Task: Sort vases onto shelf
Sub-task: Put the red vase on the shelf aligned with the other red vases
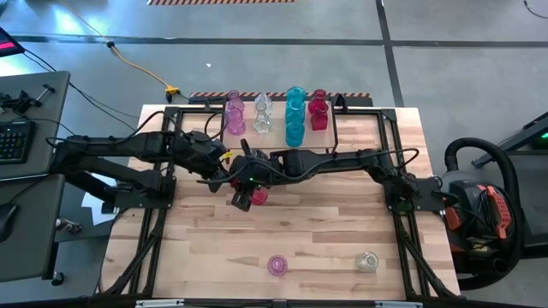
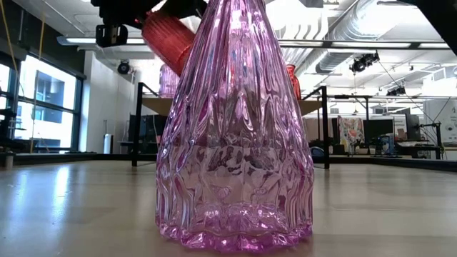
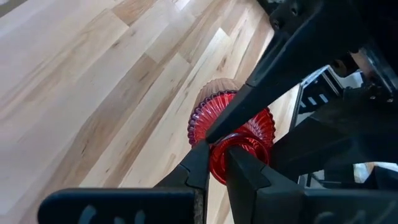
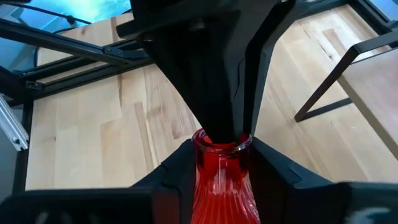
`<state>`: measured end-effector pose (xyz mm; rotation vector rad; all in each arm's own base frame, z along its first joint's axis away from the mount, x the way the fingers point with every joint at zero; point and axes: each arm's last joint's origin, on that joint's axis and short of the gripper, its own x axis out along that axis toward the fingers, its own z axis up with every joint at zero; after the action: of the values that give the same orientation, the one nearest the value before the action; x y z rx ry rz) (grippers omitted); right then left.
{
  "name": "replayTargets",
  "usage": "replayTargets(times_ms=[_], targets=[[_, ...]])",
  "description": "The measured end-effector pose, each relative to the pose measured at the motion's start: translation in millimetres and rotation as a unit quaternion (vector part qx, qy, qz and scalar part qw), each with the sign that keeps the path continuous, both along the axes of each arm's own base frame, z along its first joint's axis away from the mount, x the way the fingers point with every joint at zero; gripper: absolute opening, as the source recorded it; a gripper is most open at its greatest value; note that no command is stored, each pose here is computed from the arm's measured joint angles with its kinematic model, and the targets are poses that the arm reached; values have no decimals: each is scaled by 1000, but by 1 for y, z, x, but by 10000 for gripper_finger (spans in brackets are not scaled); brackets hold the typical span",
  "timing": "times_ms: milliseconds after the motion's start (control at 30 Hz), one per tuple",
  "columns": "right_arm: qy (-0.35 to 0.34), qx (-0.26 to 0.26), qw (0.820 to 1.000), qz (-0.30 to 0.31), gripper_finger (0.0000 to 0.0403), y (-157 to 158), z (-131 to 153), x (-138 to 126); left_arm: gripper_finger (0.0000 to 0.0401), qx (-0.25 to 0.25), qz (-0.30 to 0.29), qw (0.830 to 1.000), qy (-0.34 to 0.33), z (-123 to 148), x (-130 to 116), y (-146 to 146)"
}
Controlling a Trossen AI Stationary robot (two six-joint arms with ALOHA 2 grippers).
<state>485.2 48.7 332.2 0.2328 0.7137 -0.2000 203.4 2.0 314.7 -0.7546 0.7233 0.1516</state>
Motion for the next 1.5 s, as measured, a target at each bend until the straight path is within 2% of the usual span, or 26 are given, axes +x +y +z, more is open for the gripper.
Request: replayTargets(times_ms=[200,567,900,1133,1500], targets=[[3,3,1000,4,72,0,-2,1,21,0,0,1000,3,-1,0,0],[5,5,1000,4,71,2,-3,1,24,-2,2,1000,4,-1,0,0],[11,11,1000,8,71,3,-6,1,70,-10,-25,1000,14,-4,3,-1],[17,25,1000,8,71,3,-8,1,104,-21,-22,999,19,-4,3,-2],[48,43,998,-16,71,2,-13,-3,118,-42,-30,998,-23,9,-10,4]])
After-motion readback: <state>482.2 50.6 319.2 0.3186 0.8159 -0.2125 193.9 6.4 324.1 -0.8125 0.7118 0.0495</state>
